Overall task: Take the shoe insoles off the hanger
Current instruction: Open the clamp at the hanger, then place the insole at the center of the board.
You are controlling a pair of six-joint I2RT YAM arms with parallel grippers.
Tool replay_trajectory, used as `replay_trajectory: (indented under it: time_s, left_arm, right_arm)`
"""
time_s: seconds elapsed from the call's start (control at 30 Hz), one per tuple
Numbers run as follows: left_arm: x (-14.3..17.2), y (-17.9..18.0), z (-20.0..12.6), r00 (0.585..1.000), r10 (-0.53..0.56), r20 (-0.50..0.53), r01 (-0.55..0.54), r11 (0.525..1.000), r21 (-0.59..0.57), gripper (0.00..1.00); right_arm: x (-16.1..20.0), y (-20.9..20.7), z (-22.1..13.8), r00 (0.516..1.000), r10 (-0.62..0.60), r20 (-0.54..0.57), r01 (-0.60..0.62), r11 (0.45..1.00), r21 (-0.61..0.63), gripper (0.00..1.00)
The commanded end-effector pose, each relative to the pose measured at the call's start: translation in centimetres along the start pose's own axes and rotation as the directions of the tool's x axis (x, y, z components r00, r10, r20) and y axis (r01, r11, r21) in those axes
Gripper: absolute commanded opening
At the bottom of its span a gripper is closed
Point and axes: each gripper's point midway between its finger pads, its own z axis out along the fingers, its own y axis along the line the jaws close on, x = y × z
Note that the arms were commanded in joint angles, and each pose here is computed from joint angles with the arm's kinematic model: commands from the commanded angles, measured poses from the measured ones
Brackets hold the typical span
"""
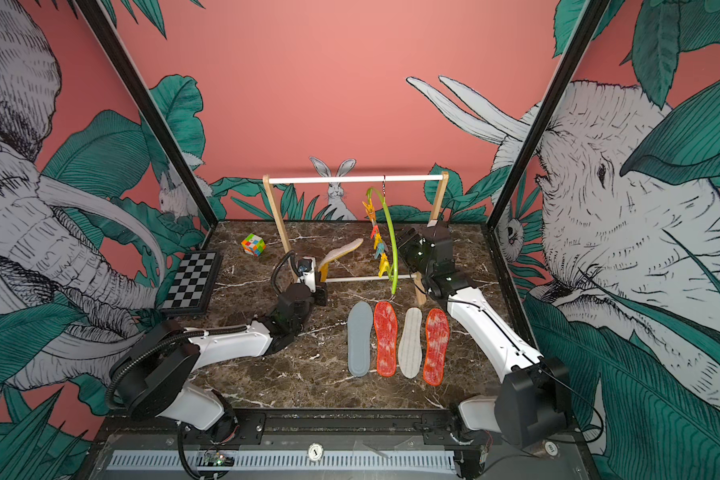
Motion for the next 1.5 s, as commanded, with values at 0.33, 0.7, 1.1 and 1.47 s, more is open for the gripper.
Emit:
replay_trajectory:
  time_s: [0.33, 0.7, 1.1, 1.47]
  left_arm:
    - [-1.3, -1.8, -3.3, 0.996, 0.05, -0.072, -0.036, 0.981, 0.189, 0.0]
    - [-4.9, -3.6, -8.0, 0.989, 0.003, -0.15, 0.059, 0.91, 0.411, 0.0]
    - [-12.9, -7.2, -13.8, 0.996, -0.008, -0.085, 0.062, 0.755, 0.653, 0.0]
    - [-18.1, -10.5, -17.9, 0.995, -0.02, -0.094, 0.089, 0.567, 0.819, 0.0]
  right_arm:
    - [0.3, -0.9, -6.1, 0.996, -0.092, 0.019, 0.092, 0.996, -0.005, 0.74]
    - [0.6, 2.5, -14.3, 0.91, -0.404, 0.096, 0.413, 0.902, -0.125, 0.78]
    - [5.6, 13.5, -18.9, 0.8, -0.589, 0.115, 0.515, 0.576, -0.634, 0.79]
    - [8.8, 15.7, -17.2, 0.751, -0.659, 0.047, 0.481, 0.496, -0.723, 0.77]
